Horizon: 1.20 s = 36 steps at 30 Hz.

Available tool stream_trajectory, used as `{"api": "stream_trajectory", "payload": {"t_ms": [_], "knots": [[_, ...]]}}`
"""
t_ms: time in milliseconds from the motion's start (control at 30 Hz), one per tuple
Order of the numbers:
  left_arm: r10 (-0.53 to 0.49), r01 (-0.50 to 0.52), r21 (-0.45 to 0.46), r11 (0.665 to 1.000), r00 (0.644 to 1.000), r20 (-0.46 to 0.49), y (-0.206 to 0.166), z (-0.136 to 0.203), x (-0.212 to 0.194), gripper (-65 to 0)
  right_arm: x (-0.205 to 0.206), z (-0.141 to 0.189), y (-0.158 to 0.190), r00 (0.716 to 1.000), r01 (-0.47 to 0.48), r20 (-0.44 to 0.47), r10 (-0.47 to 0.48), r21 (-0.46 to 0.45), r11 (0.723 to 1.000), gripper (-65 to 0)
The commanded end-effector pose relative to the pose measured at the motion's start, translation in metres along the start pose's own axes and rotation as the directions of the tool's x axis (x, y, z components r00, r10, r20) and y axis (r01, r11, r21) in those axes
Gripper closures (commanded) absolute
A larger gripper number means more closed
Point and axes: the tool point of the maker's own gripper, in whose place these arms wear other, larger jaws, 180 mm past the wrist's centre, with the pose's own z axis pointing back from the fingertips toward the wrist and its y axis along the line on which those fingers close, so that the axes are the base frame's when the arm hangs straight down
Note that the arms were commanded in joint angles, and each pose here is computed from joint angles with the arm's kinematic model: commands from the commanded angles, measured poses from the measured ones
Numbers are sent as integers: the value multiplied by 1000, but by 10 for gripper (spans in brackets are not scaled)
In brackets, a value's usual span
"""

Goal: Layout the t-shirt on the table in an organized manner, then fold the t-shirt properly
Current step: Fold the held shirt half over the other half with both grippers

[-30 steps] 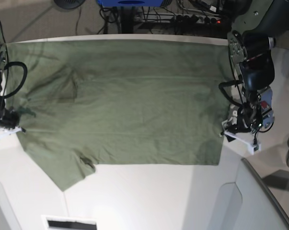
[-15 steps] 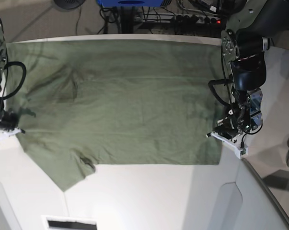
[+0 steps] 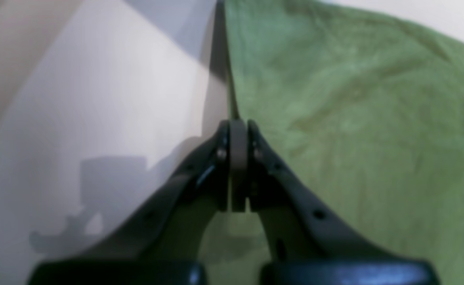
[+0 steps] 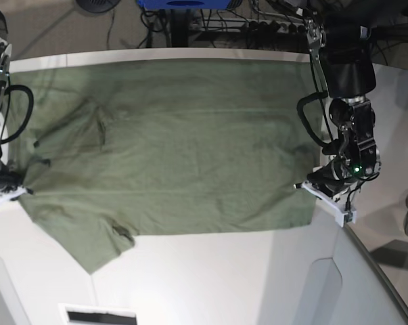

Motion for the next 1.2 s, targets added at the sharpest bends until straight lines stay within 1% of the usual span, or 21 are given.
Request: {"api": "stream_trajectory", "payload": {"t_ms": [0, 100, 167, 267, 367, 467, 533, 700, 900, 1067, 1167], "knots": [[-10, 9, 6, 1000, 997, 71, 3, 7, 25, 0, 33, 6, -4, 997, -10, 73, 10, -2, 1000, 0], [-46, 47, -4, 999, 995, 90, 1, 18, 24, 0, 35, 17, -10, 996, -8, 88, 9, -10, 1000, 0], [-75, 77, -21, 997, 994, 75, -1, 23, 18, 0, 38, 24, -12, 995, -4, 101, 5, -12, 1000, 0], [-105, 107, -25, 994, 992, 71, -1, 33, 13, 0, 28, 30, -15, 998, 0, 56, 1, -17, 1000, 0], [-128, 129, -16, 991, 988, 88, 0, 44, 10, 0, 19, 38, -16, 999, -22, 25, 23, -21, 1000, 0], [-147, 148, -9, 989, 987, 64, 1, 52, 4, 0, 11, 46, -16, 998, -56, 12, 56, -22, 998, 0], [-160, 160, -2, 987, 986, 55, 3, 57, 0, 0, 7, 49, -13, 998, -62, 7, 62, -18, 998, 0], [-175, 175, 10, 985, 984, 30, 10, 60, -11, 0, -6, 61, -23, 1000, -19, -17, 18, -39, 999, 0], [-199, 199, 29, 980, 980, -6, 23, 63, -25, 0, -26, 64, -27, 998, -36, -57, 33, -46, 998, 0], [-199, 200, 29, 979, 980, -16, 24, 63, -32, 0, -36, 66, -30, 997, -40, -75, 36, -50, 998, 0], [-171, 171, 41, 984, 985, -5, 30, 63, -27, 0, -37, 66, -30, 996, -40, -76, 36, -50, 998, 0]]}}
